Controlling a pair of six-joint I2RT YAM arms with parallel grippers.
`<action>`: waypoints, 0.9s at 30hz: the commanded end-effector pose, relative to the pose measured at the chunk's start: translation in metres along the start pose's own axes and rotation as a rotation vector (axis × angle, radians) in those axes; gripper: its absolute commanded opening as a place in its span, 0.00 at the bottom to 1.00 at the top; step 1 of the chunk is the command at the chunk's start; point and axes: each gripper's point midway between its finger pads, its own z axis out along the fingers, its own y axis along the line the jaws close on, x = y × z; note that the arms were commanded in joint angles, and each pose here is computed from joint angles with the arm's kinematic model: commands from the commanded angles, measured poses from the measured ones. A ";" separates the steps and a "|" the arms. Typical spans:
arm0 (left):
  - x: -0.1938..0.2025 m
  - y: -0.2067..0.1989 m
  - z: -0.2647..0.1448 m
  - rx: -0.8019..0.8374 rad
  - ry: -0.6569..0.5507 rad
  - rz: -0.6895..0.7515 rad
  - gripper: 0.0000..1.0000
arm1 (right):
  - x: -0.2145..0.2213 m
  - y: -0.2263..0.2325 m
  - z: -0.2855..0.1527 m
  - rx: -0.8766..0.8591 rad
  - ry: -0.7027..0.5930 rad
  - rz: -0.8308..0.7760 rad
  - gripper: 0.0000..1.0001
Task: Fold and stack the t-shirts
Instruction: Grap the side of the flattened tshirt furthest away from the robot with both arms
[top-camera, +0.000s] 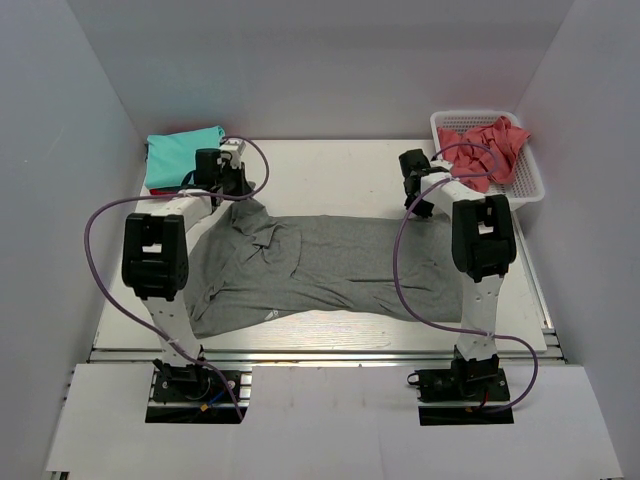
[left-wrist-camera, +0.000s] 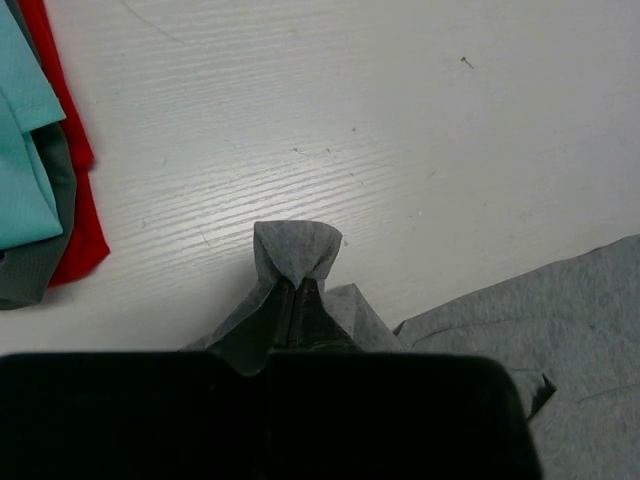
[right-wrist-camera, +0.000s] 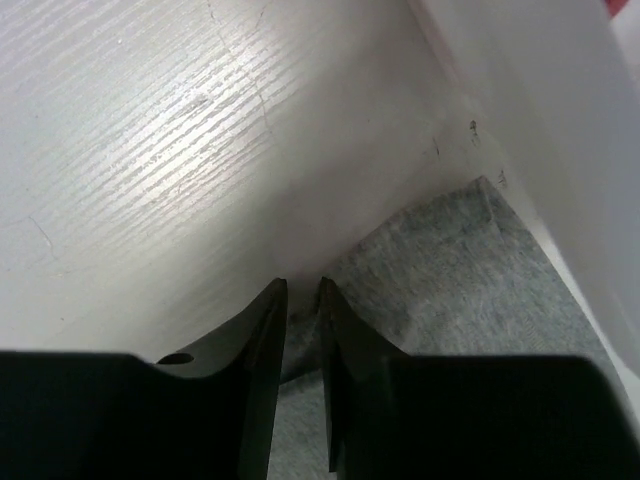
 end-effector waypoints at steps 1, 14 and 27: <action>-0.046 -0.012 -0.034 0.020 -0.143 0.084 0.00 | 0.002 -0.009 0.000 0.044 0.011 0.002 0.24; -0.046 -0.019 -0.082 -0.023 -0.230 0.097 0.00 | -0.021 -0.024 -0.048 0.028 -0.135 0.015 0.00; -0.040 -0.018 -0.084 -0.031 -0.234 0.088 0.00 | -0.013 -0.032 -0.038 0.124 -0.095 -0.013 0.00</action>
